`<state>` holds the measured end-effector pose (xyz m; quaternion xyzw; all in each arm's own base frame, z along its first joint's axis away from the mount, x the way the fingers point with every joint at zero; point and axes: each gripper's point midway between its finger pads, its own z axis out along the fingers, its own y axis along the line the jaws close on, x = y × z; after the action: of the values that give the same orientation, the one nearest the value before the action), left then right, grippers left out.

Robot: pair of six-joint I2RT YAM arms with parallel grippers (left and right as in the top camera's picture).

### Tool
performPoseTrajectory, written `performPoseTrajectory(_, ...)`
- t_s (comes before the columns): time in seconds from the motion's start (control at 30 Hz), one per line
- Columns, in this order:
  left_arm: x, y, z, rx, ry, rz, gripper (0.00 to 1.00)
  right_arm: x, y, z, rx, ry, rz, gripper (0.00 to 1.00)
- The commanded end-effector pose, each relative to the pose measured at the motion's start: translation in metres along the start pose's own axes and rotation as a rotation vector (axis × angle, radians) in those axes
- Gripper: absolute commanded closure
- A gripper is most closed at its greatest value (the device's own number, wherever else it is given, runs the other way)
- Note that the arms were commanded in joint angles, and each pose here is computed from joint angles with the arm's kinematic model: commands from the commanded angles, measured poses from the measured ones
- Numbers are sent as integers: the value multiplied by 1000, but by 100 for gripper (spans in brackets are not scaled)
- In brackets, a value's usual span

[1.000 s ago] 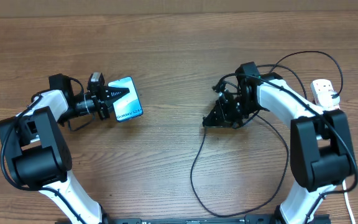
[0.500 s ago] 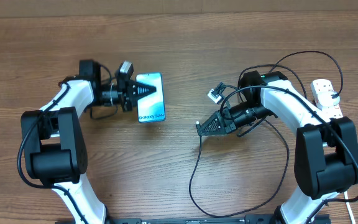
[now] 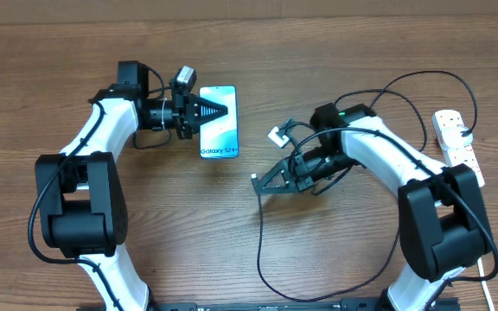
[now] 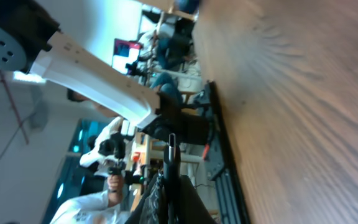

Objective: Plug charger to phone and switch on socket
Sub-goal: 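Carry the plug with the right gripper toward the phone's bottom port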

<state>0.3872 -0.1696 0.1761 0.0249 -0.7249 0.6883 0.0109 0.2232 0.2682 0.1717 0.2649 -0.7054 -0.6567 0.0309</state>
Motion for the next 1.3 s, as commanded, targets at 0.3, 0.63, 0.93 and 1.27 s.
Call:
performPoseTrajectory(0.3, 10, -27, 14, 31, 47, 37, 96, -22, 12, 13, -69, -17, 46, 96)
performPoseTrajectory(0.63, 9, -25, 13, 19, 43, 36, 96, -36, -3, 14, 5, -21, 138, 96)
performPoseTrajectory(0.93, 3, -11, 13, -67, 10, -15, 96, -41, -7, 16, 23, -25, 158, 96)
performPoseTrajectory(1.27, -6, -8, 13, -96, -14, 16, 96, -46, -9, 16, 37, -34, 190, 96)
